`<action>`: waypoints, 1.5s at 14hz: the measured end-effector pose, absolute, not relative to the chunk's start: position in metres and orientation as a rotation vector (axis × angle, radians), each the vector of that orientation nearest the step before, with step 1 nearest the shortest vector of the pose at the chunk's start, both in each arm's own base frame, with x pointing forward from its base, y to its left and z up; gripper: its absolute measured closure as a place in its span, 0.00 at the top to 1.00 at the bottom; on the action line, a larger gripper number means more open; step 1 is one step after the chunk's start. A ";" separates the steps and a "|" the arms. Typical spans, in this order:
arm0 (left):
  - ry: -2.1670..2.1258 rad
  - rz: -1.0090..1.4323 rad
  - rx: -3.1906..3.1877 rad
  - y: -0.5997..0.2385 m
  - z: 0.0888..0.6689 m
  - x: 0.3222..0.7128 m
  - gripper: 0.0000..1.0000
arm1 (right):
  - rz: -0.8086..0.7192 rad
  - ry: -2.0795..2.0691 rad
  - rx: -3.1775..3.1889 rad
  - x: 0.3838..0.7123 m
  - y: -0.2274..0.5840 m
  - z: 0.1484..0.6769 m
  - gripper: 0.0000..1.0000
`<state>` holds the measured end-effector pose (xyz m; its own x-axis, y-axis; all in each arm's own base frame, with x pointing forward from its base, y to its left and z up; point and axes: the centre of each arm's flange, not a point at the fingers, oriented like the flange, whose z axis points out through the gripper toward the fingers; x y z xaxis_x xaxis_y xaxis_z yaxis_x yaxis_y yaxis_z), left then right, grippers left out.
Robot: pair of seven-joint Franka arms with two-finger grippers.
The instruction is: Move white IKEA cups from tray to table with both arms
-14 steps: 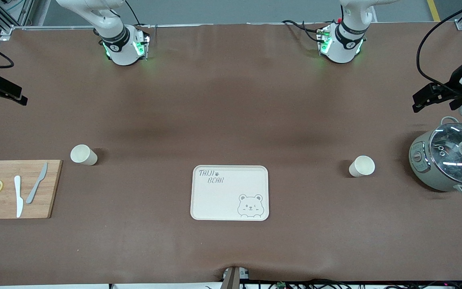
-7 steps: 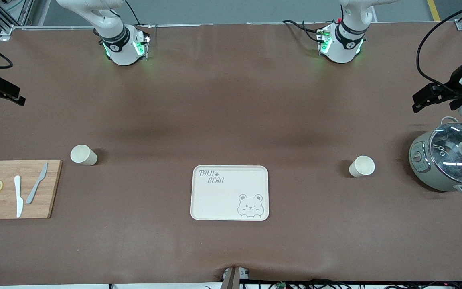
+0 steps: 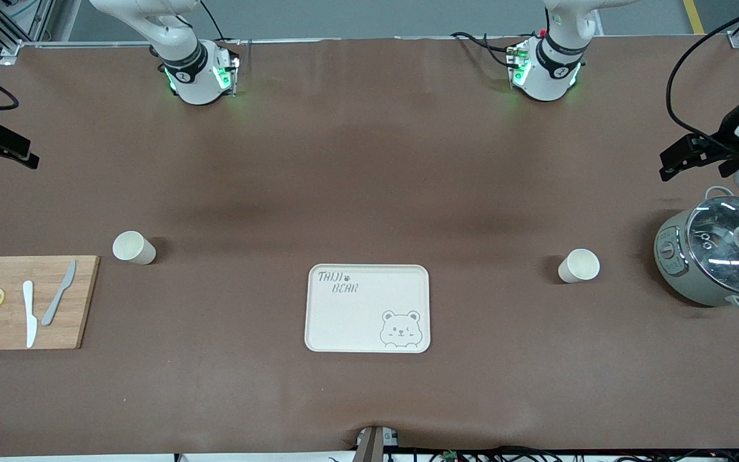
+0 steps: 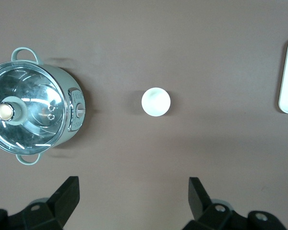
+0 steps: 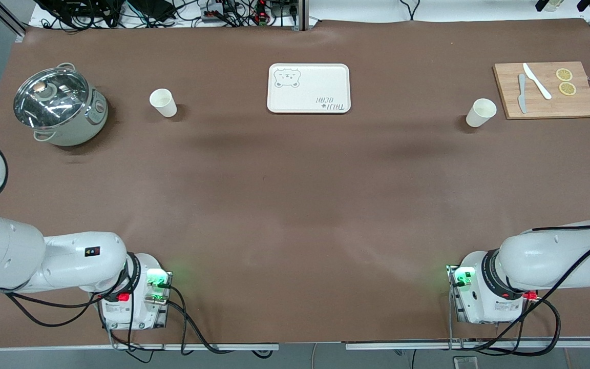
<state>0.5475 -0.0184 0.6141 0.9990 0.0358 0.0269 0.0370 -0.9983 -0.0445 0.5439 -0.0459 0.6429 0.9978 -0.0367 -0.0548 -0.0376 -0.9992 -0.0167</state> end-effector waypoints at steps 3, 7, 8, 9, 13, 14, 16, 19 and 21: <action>-0.055 -0.039 -3.097 -0.019 0.613 0.550 1.00 | 0.085 0.058 -3.122 0.544 -0.046 0.643 1.00; -0.054 -0.040 -3.098 -0.019 0.613 0.551 1.00 | 0.085 0.058 -3.122 0.544 -0.046 0.643 1.00; -0.051 -0.041 -3.098 -0.020 0.613 0.551 1.00 | 0.084 0.058 -3.122 0.544 -0.046 0.643 1.00; -0.048 -0.042 -3.098 -0.021 0.614 0.551 1.00 | 0.084 0.058 -3.122 0.544 -0.046 0.643 1.00; -0.045 -0.051 -3.098 -0.022 0.617 0.551 1.00 | 0.084 0.058 -3.122 0.544 -0.046 0.643 1.00; -0.049 -0.053 -3.098 -0.022 0.617 0.551 1.00 | 0.084 0.058 -3.122 0.544 -0.046 0.643 1.00; -0.077 -0.045 -3.097 -0.023 0.617 0.550 1.00 | 0.084 0.059 -3.122 0.544 -0.046 0.643 1.00; -0.092 -0.038 -3.097 -0.027 0.617 0.550 1.00 | 0.084 0.059 -3.122 0.544 -0.046 0.643 1.00; -0.094 -0.039 -3.097 -0.026 0.618 0.550 1.00 | 0.084 0.060 -3.122 0.544 -0.047 0.643 1.00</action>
